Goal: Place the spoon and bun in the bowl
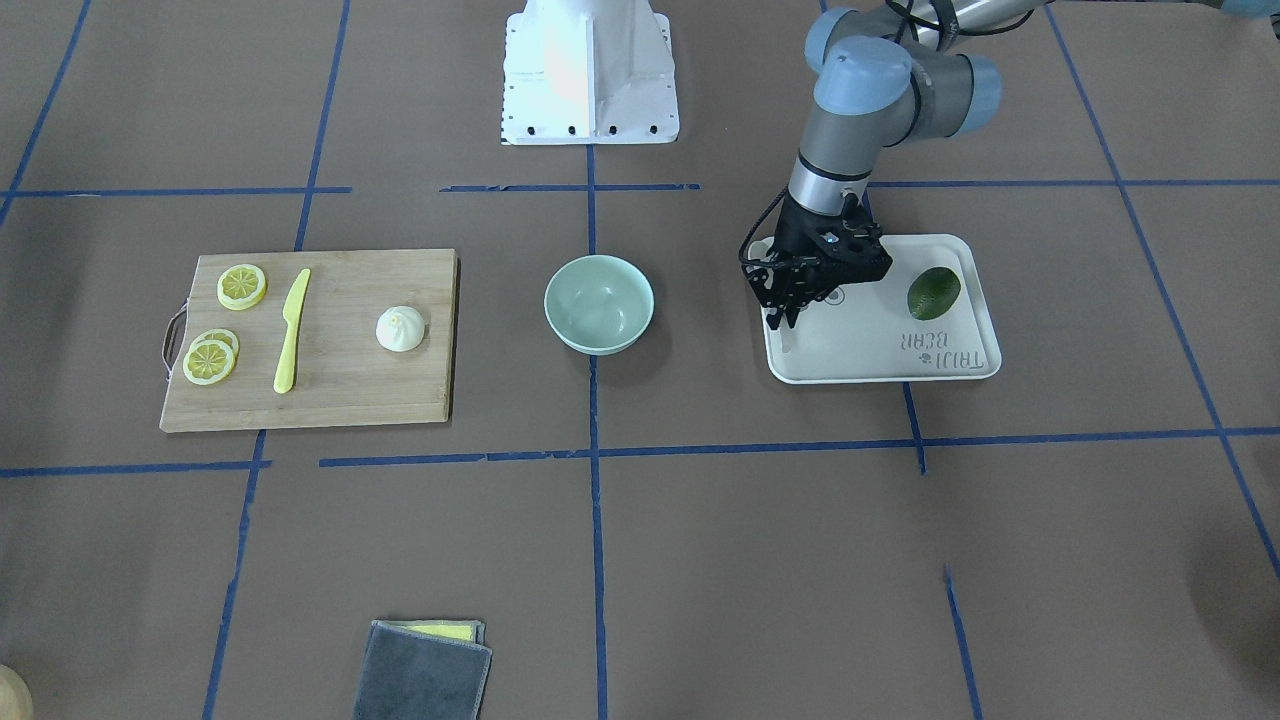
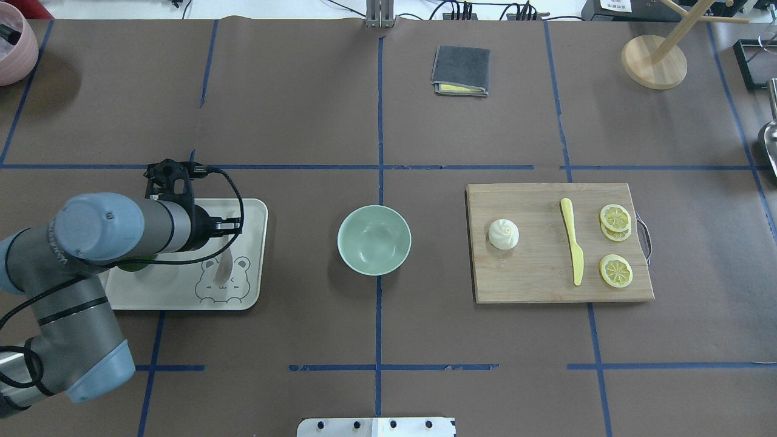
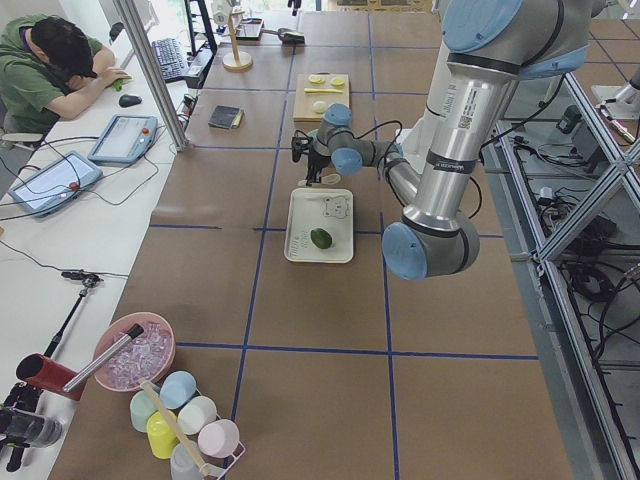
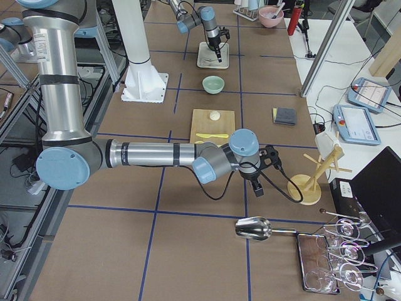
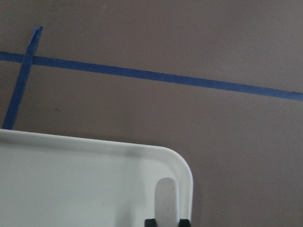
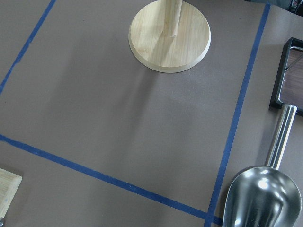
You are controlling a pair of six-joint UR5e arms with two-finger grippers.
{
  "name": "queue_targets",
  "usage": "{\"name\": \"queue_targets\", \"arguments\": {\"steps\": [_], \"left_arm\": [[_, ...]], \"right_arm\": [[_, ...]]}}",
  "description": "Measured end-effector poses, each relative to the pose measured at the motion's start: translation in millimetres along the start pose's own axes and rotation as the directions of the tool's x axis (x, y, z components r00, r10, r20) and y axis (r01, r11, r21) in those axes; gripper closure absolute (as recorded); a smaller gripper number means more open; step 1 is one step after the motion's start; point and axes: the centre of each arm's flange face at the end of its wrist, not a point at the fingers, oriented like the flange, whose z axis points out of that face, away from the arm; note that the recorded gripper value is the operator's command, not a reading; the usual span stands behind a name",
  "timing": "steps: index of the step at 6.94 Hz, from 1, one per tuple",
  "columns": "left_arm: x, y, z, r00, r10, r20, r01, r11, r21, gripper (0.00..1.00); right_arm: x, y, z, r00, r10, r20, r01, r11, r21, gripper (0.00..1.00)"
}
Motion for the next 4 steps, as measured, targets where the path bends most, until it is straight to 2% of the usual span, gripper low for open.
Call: {"name": "queue_targets", "arguments": {"steps": [2,3,4], "left_arm": [[101,-3,-16,0.981,-0.18,0.066,0.18,0.984,-0.003,1.0],[134,-2,-13,0.969,-0.233,0.082,0.233,0.972,0.004,1.0],[153,4,-9,0.964,-0.251,0.09,0.251,0.968,0.013,0.96]], "right_arm": [[0,0,0,1.0,0.001,0.0,-0.001,1.0,0.0,0.0],[-1,0,0,1.0,0.001,0.002,-0.001,1.0,0.001,0.0],[-1,0,-1,1.0,0.001,0.003,-0.001,1.0,0.001,0.0]]}}
